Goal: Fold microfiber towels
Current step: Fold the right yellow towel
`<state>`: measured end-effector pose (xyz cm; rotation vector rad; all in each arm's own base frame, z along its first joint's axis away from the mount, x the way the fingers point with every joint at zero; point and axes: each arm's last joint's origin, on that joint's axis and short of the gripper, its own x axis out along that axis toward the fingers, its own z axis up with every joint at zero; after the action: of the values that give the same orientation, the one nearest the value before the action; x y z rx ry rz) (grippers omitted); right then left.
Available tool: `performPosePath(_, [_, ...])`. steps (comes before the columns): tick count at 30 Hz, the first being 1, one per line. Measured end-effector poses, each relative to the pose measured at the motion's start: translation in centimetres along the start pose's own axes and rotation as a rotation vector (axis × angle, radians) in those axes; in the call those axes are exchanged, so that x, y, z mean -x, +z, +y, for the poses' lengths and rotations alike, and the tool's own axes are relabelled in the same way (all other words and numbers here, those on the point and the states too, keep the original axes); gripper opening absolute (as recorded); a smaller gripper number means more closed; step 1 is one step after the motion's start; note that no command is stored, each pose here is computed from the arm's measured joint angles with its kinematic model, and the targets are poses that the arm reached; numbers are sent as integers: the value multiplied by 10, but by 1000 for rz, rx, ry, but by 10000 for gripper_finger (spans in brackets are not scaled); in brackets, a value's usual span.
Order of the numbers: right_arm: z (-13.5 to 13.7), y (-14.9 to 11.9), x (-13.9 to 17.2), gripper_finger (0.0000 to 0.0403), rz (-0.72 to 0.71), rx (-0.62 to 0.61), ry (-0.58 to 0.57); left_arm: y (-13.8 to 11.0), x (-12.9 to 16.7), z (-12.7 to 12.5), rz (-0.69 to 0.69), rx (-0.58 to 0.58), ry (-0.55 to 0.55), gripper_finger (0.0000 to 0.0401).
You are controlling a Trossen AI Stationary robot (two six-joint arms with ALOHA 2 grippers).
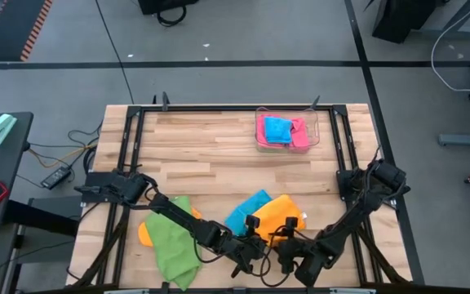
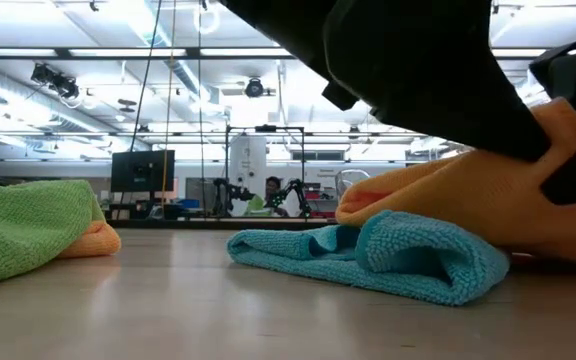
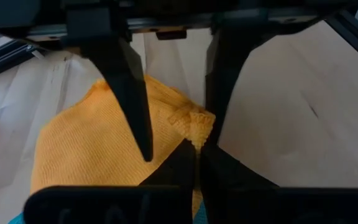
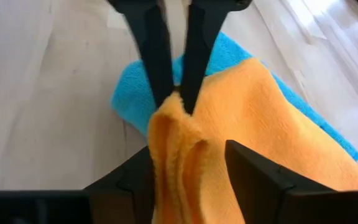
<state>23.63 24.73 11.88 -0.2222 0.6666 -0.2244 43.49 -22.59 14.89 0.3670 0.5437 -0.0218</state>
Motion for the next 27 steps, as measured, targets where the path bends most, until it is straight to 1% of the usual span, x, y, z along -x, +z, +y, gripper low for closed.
performPosePath(6, [0, 0, 0, 104, 3, 3, 4, 0, -2, 3, 1, 26, 5, 13])
performPosePath(8, [0, -1, 0, 76, 7, 4, 7, 0, -2, 3, 1, 10, 5, 17])
performPosePath(9, [0, -1, 0, 62, 9, 5, 9, 0, -2, 3, 2, 3, 4, 25])
performPosePath(11, [0, -1, 0, 41, 13, 6, 12, 2, 2, 3, 3, -6, -1, 54])
performPosePath(13, [0, -2, 0, 29, 20, 10, 17, 8, 9, 4, -5, 7, -2, 94])
performPosePath(16, [-1, -3, 3, 25, 32, 10, 14, 13, 18, 7, 18, 12, -3, 160])
performPosePath(20, [-4, 1, 13, 24, 21, -15, 15, 5, 21, 5, 90, -26, 12, 234])
performPosePath(23, [-4, 4, 18, 24, 3, -29, 22, 3, 19, 3, 92, -38, 31, 270])
performPosePath(24, [-4, 5, 18, 23, 2, -34, 24, 2, 18, 3, 101, -60, 44, 277])
performPosePath(27, [-4, 4, 18, 23, 6, -45, 28, -1, 14, 4, 112, -121, 77, 284])
